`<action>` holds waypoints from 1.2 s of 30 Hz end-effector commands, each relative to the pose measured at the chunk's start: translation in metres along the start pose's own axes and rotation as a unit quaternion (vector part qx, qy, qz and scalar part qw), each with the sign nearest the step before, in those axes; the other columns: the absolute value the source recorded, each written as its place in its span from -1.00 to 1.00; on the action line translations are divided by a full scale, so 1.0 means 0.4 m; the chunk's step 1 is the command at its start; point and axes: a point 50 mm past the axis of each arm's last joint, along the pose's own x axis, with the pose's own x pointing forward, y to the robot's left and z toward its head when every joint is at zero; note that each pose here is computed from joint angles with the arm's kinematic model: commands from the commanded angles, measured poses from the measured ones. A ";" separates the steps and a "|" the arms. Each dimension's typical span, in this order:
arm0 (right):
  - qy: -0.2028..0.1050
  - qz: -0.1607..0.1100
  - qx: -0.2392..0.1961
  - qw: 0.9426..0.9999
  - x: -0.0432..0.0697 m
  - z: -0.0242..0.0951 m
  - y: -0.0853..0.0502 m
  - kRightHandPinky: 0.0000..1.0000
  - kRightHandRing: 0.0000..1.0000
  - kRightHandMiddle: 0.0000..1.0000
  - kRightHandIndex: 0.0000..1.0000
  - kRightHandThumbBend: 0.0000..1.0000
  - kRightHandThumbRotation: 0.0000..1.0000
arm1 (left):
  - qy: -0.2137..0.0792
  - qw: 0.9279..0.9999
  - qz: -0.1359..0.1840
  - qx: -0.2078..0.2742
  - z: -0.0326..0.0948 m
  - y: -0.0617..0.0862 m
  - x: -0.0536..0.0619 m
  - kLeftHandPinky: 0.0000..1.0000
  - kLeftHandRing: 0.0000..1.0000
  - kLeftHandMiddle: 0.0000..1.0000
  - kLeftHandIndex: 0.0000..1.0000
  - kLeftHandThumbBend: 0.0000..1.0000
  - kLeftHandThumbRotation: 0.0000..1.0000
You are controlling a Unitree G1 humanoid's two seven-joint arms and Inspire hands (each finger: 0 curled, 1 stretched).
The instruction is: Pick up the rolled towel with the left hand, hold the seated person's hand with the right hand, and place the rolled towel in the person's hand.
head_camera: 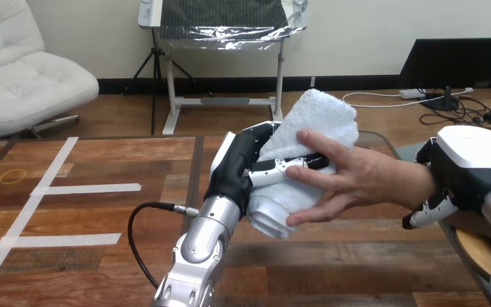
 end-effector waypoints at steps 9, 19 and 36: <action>-0.022 -0.047 0.005 0.999 0.003 0.021 -0.045 -0.80 -0.66 -0.49 -0.37 0.43 -1.00 | -0.044 0.998 -0.048 -0.003 0.064 -0.065 0.037 -0.29 -0.24 -0.19 -0.05 0.17 -1.00; -0.024 -0.047 0.013 0.999 0.004 0.018 -0.042 -0.80 -0.66 -0.49 -0.37 0.45 -1.00 | -0.046 0.998 -0.045 0.001 0.063 -0.059 0.035 -0.29 -0.24 -0.18 -0.04 0.17 -1.00; -0.020 -0.029 -0.015 0.999 0.006 0.015 -0.040 -0.66 -0.48 -0.27 -0.13 0.62 -0.99 | -0.047 0.998 -0.040 0.006 0.064 -0.049 0.034 -0.29 -0.23 -0.17 -0.03 0.12 -1.00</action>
